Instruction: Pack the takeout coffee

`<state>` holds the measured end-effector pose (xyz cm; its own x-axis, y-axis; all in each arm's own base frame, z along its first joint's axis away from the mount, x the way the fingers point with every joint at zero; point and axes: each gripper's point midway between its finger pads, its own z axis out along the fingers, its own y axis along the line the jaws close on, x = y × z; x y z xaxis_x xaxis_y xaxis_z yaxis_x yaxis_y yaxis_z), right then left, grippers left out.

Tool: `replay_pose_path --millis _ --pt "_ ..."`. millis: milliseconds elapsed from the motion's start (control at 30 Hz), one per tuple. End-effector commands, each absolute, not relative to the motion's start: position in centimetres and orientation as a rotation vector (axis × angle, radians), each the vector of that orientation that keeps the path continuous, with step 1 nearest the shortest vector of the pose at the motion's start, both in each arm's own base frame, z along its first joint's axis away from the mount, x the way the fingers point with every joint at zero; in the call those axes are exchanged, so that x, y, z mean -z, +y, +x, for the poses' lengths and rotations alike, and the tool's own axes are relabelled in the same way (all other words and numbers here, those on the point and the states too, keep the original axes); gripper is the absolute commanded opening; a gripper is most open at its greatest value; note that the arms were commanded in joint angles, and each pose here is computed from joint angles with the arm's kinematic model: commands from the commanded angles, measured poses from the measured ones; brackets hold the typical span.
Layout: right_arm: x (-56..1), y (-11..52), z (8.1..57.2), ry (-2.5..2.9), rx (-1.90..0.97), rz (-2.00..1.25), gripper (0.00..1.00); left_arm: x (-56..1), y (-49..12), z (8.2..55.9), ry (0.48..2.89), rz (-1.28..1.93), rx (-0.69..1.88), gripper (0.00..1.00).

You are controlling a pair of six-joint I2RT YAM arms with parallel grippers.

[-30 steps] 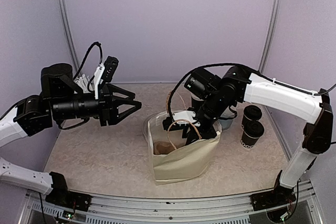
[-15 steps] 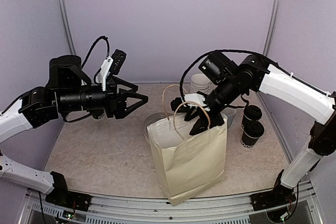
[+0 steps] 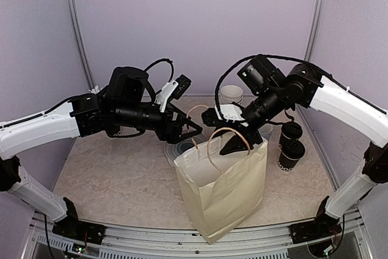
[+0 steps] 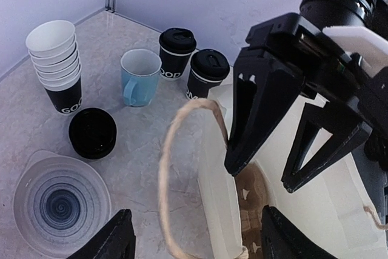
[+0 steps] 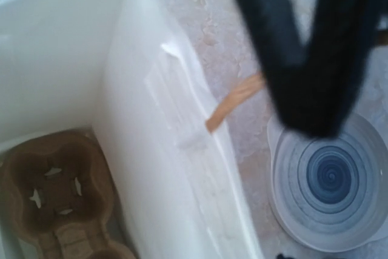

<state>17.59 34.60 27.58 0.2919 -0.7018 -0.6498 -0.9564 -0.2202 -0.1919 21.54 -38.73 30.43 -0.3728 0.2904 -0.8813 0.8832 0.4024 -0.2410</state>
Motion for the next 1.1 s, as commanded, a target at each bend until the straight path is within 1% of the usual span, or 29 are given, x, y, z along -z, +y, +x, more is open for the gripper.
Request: replay_pose_path --millis 0,100,200,267,333,433,533,700,800,933,1067 --pt "-28.3 34.1 17.3 1.459 -0.594 -1.983 0.57 -32.6 -39.7 20.7 1.798 1.03 1.072 0.63" --pt "-29.0 33.8 17.2 1.438 -0.599 -1.982 0.57 -33.1 -40.1 21.3 1.8 1.027 1.062 0.4" --pt "-31.4 32.6 17.6 1.393 -0.628 -1.952 0.59 -34.3 -40.7 22.1 1.774 1.038 1.025 0.18" --pt "-33.9 31.1 18.6 1.354 -0.649 -1.894 0.61 -35.6 -40.9 22.5 1.742 1.053 0.999 0.07" --pt "-36.6 29.4 19.4 1.317 -0.685 -1.825 0.63 -36.6 -41.3 22.2 1.707 1.085 0.991 0.01" --pt "-39.0 27.0 20.5 1.307 -0.701 -1.745 0.65 -38.1 -42.1 20.1 1.632 1.165 0.996 0.0" --pt "-39.0 25.0 22.4 1.363 -0.67 -1.67 0.65 -38.5 -42.9 18.4 1.592 1.233 0.985 0.0" --pt "-37.9 22.3 25.1 1.459 -0.656 -1.559 0.65 -35.4 -44.1 15.2 1.636 1.348 1.007 0.0" --pt "-36.8 21.6 26.1 1.505 -0.668 -1.517 0.65 -34.1 -44.4 12.7 1.66 1.397 1.041 0.0" --pt "-35.4 21.4 26.8 1.542 -0.67 -1.499 0.64 -33.8 -44.9 9.3 1.661 1.451 1.124 0.0" --pt "-35.0 21.6 26.9 1.546 -0.696 -1.495 0.64 -33.6 -45.4 7.7 1.668 1.474 1.147 0.0"
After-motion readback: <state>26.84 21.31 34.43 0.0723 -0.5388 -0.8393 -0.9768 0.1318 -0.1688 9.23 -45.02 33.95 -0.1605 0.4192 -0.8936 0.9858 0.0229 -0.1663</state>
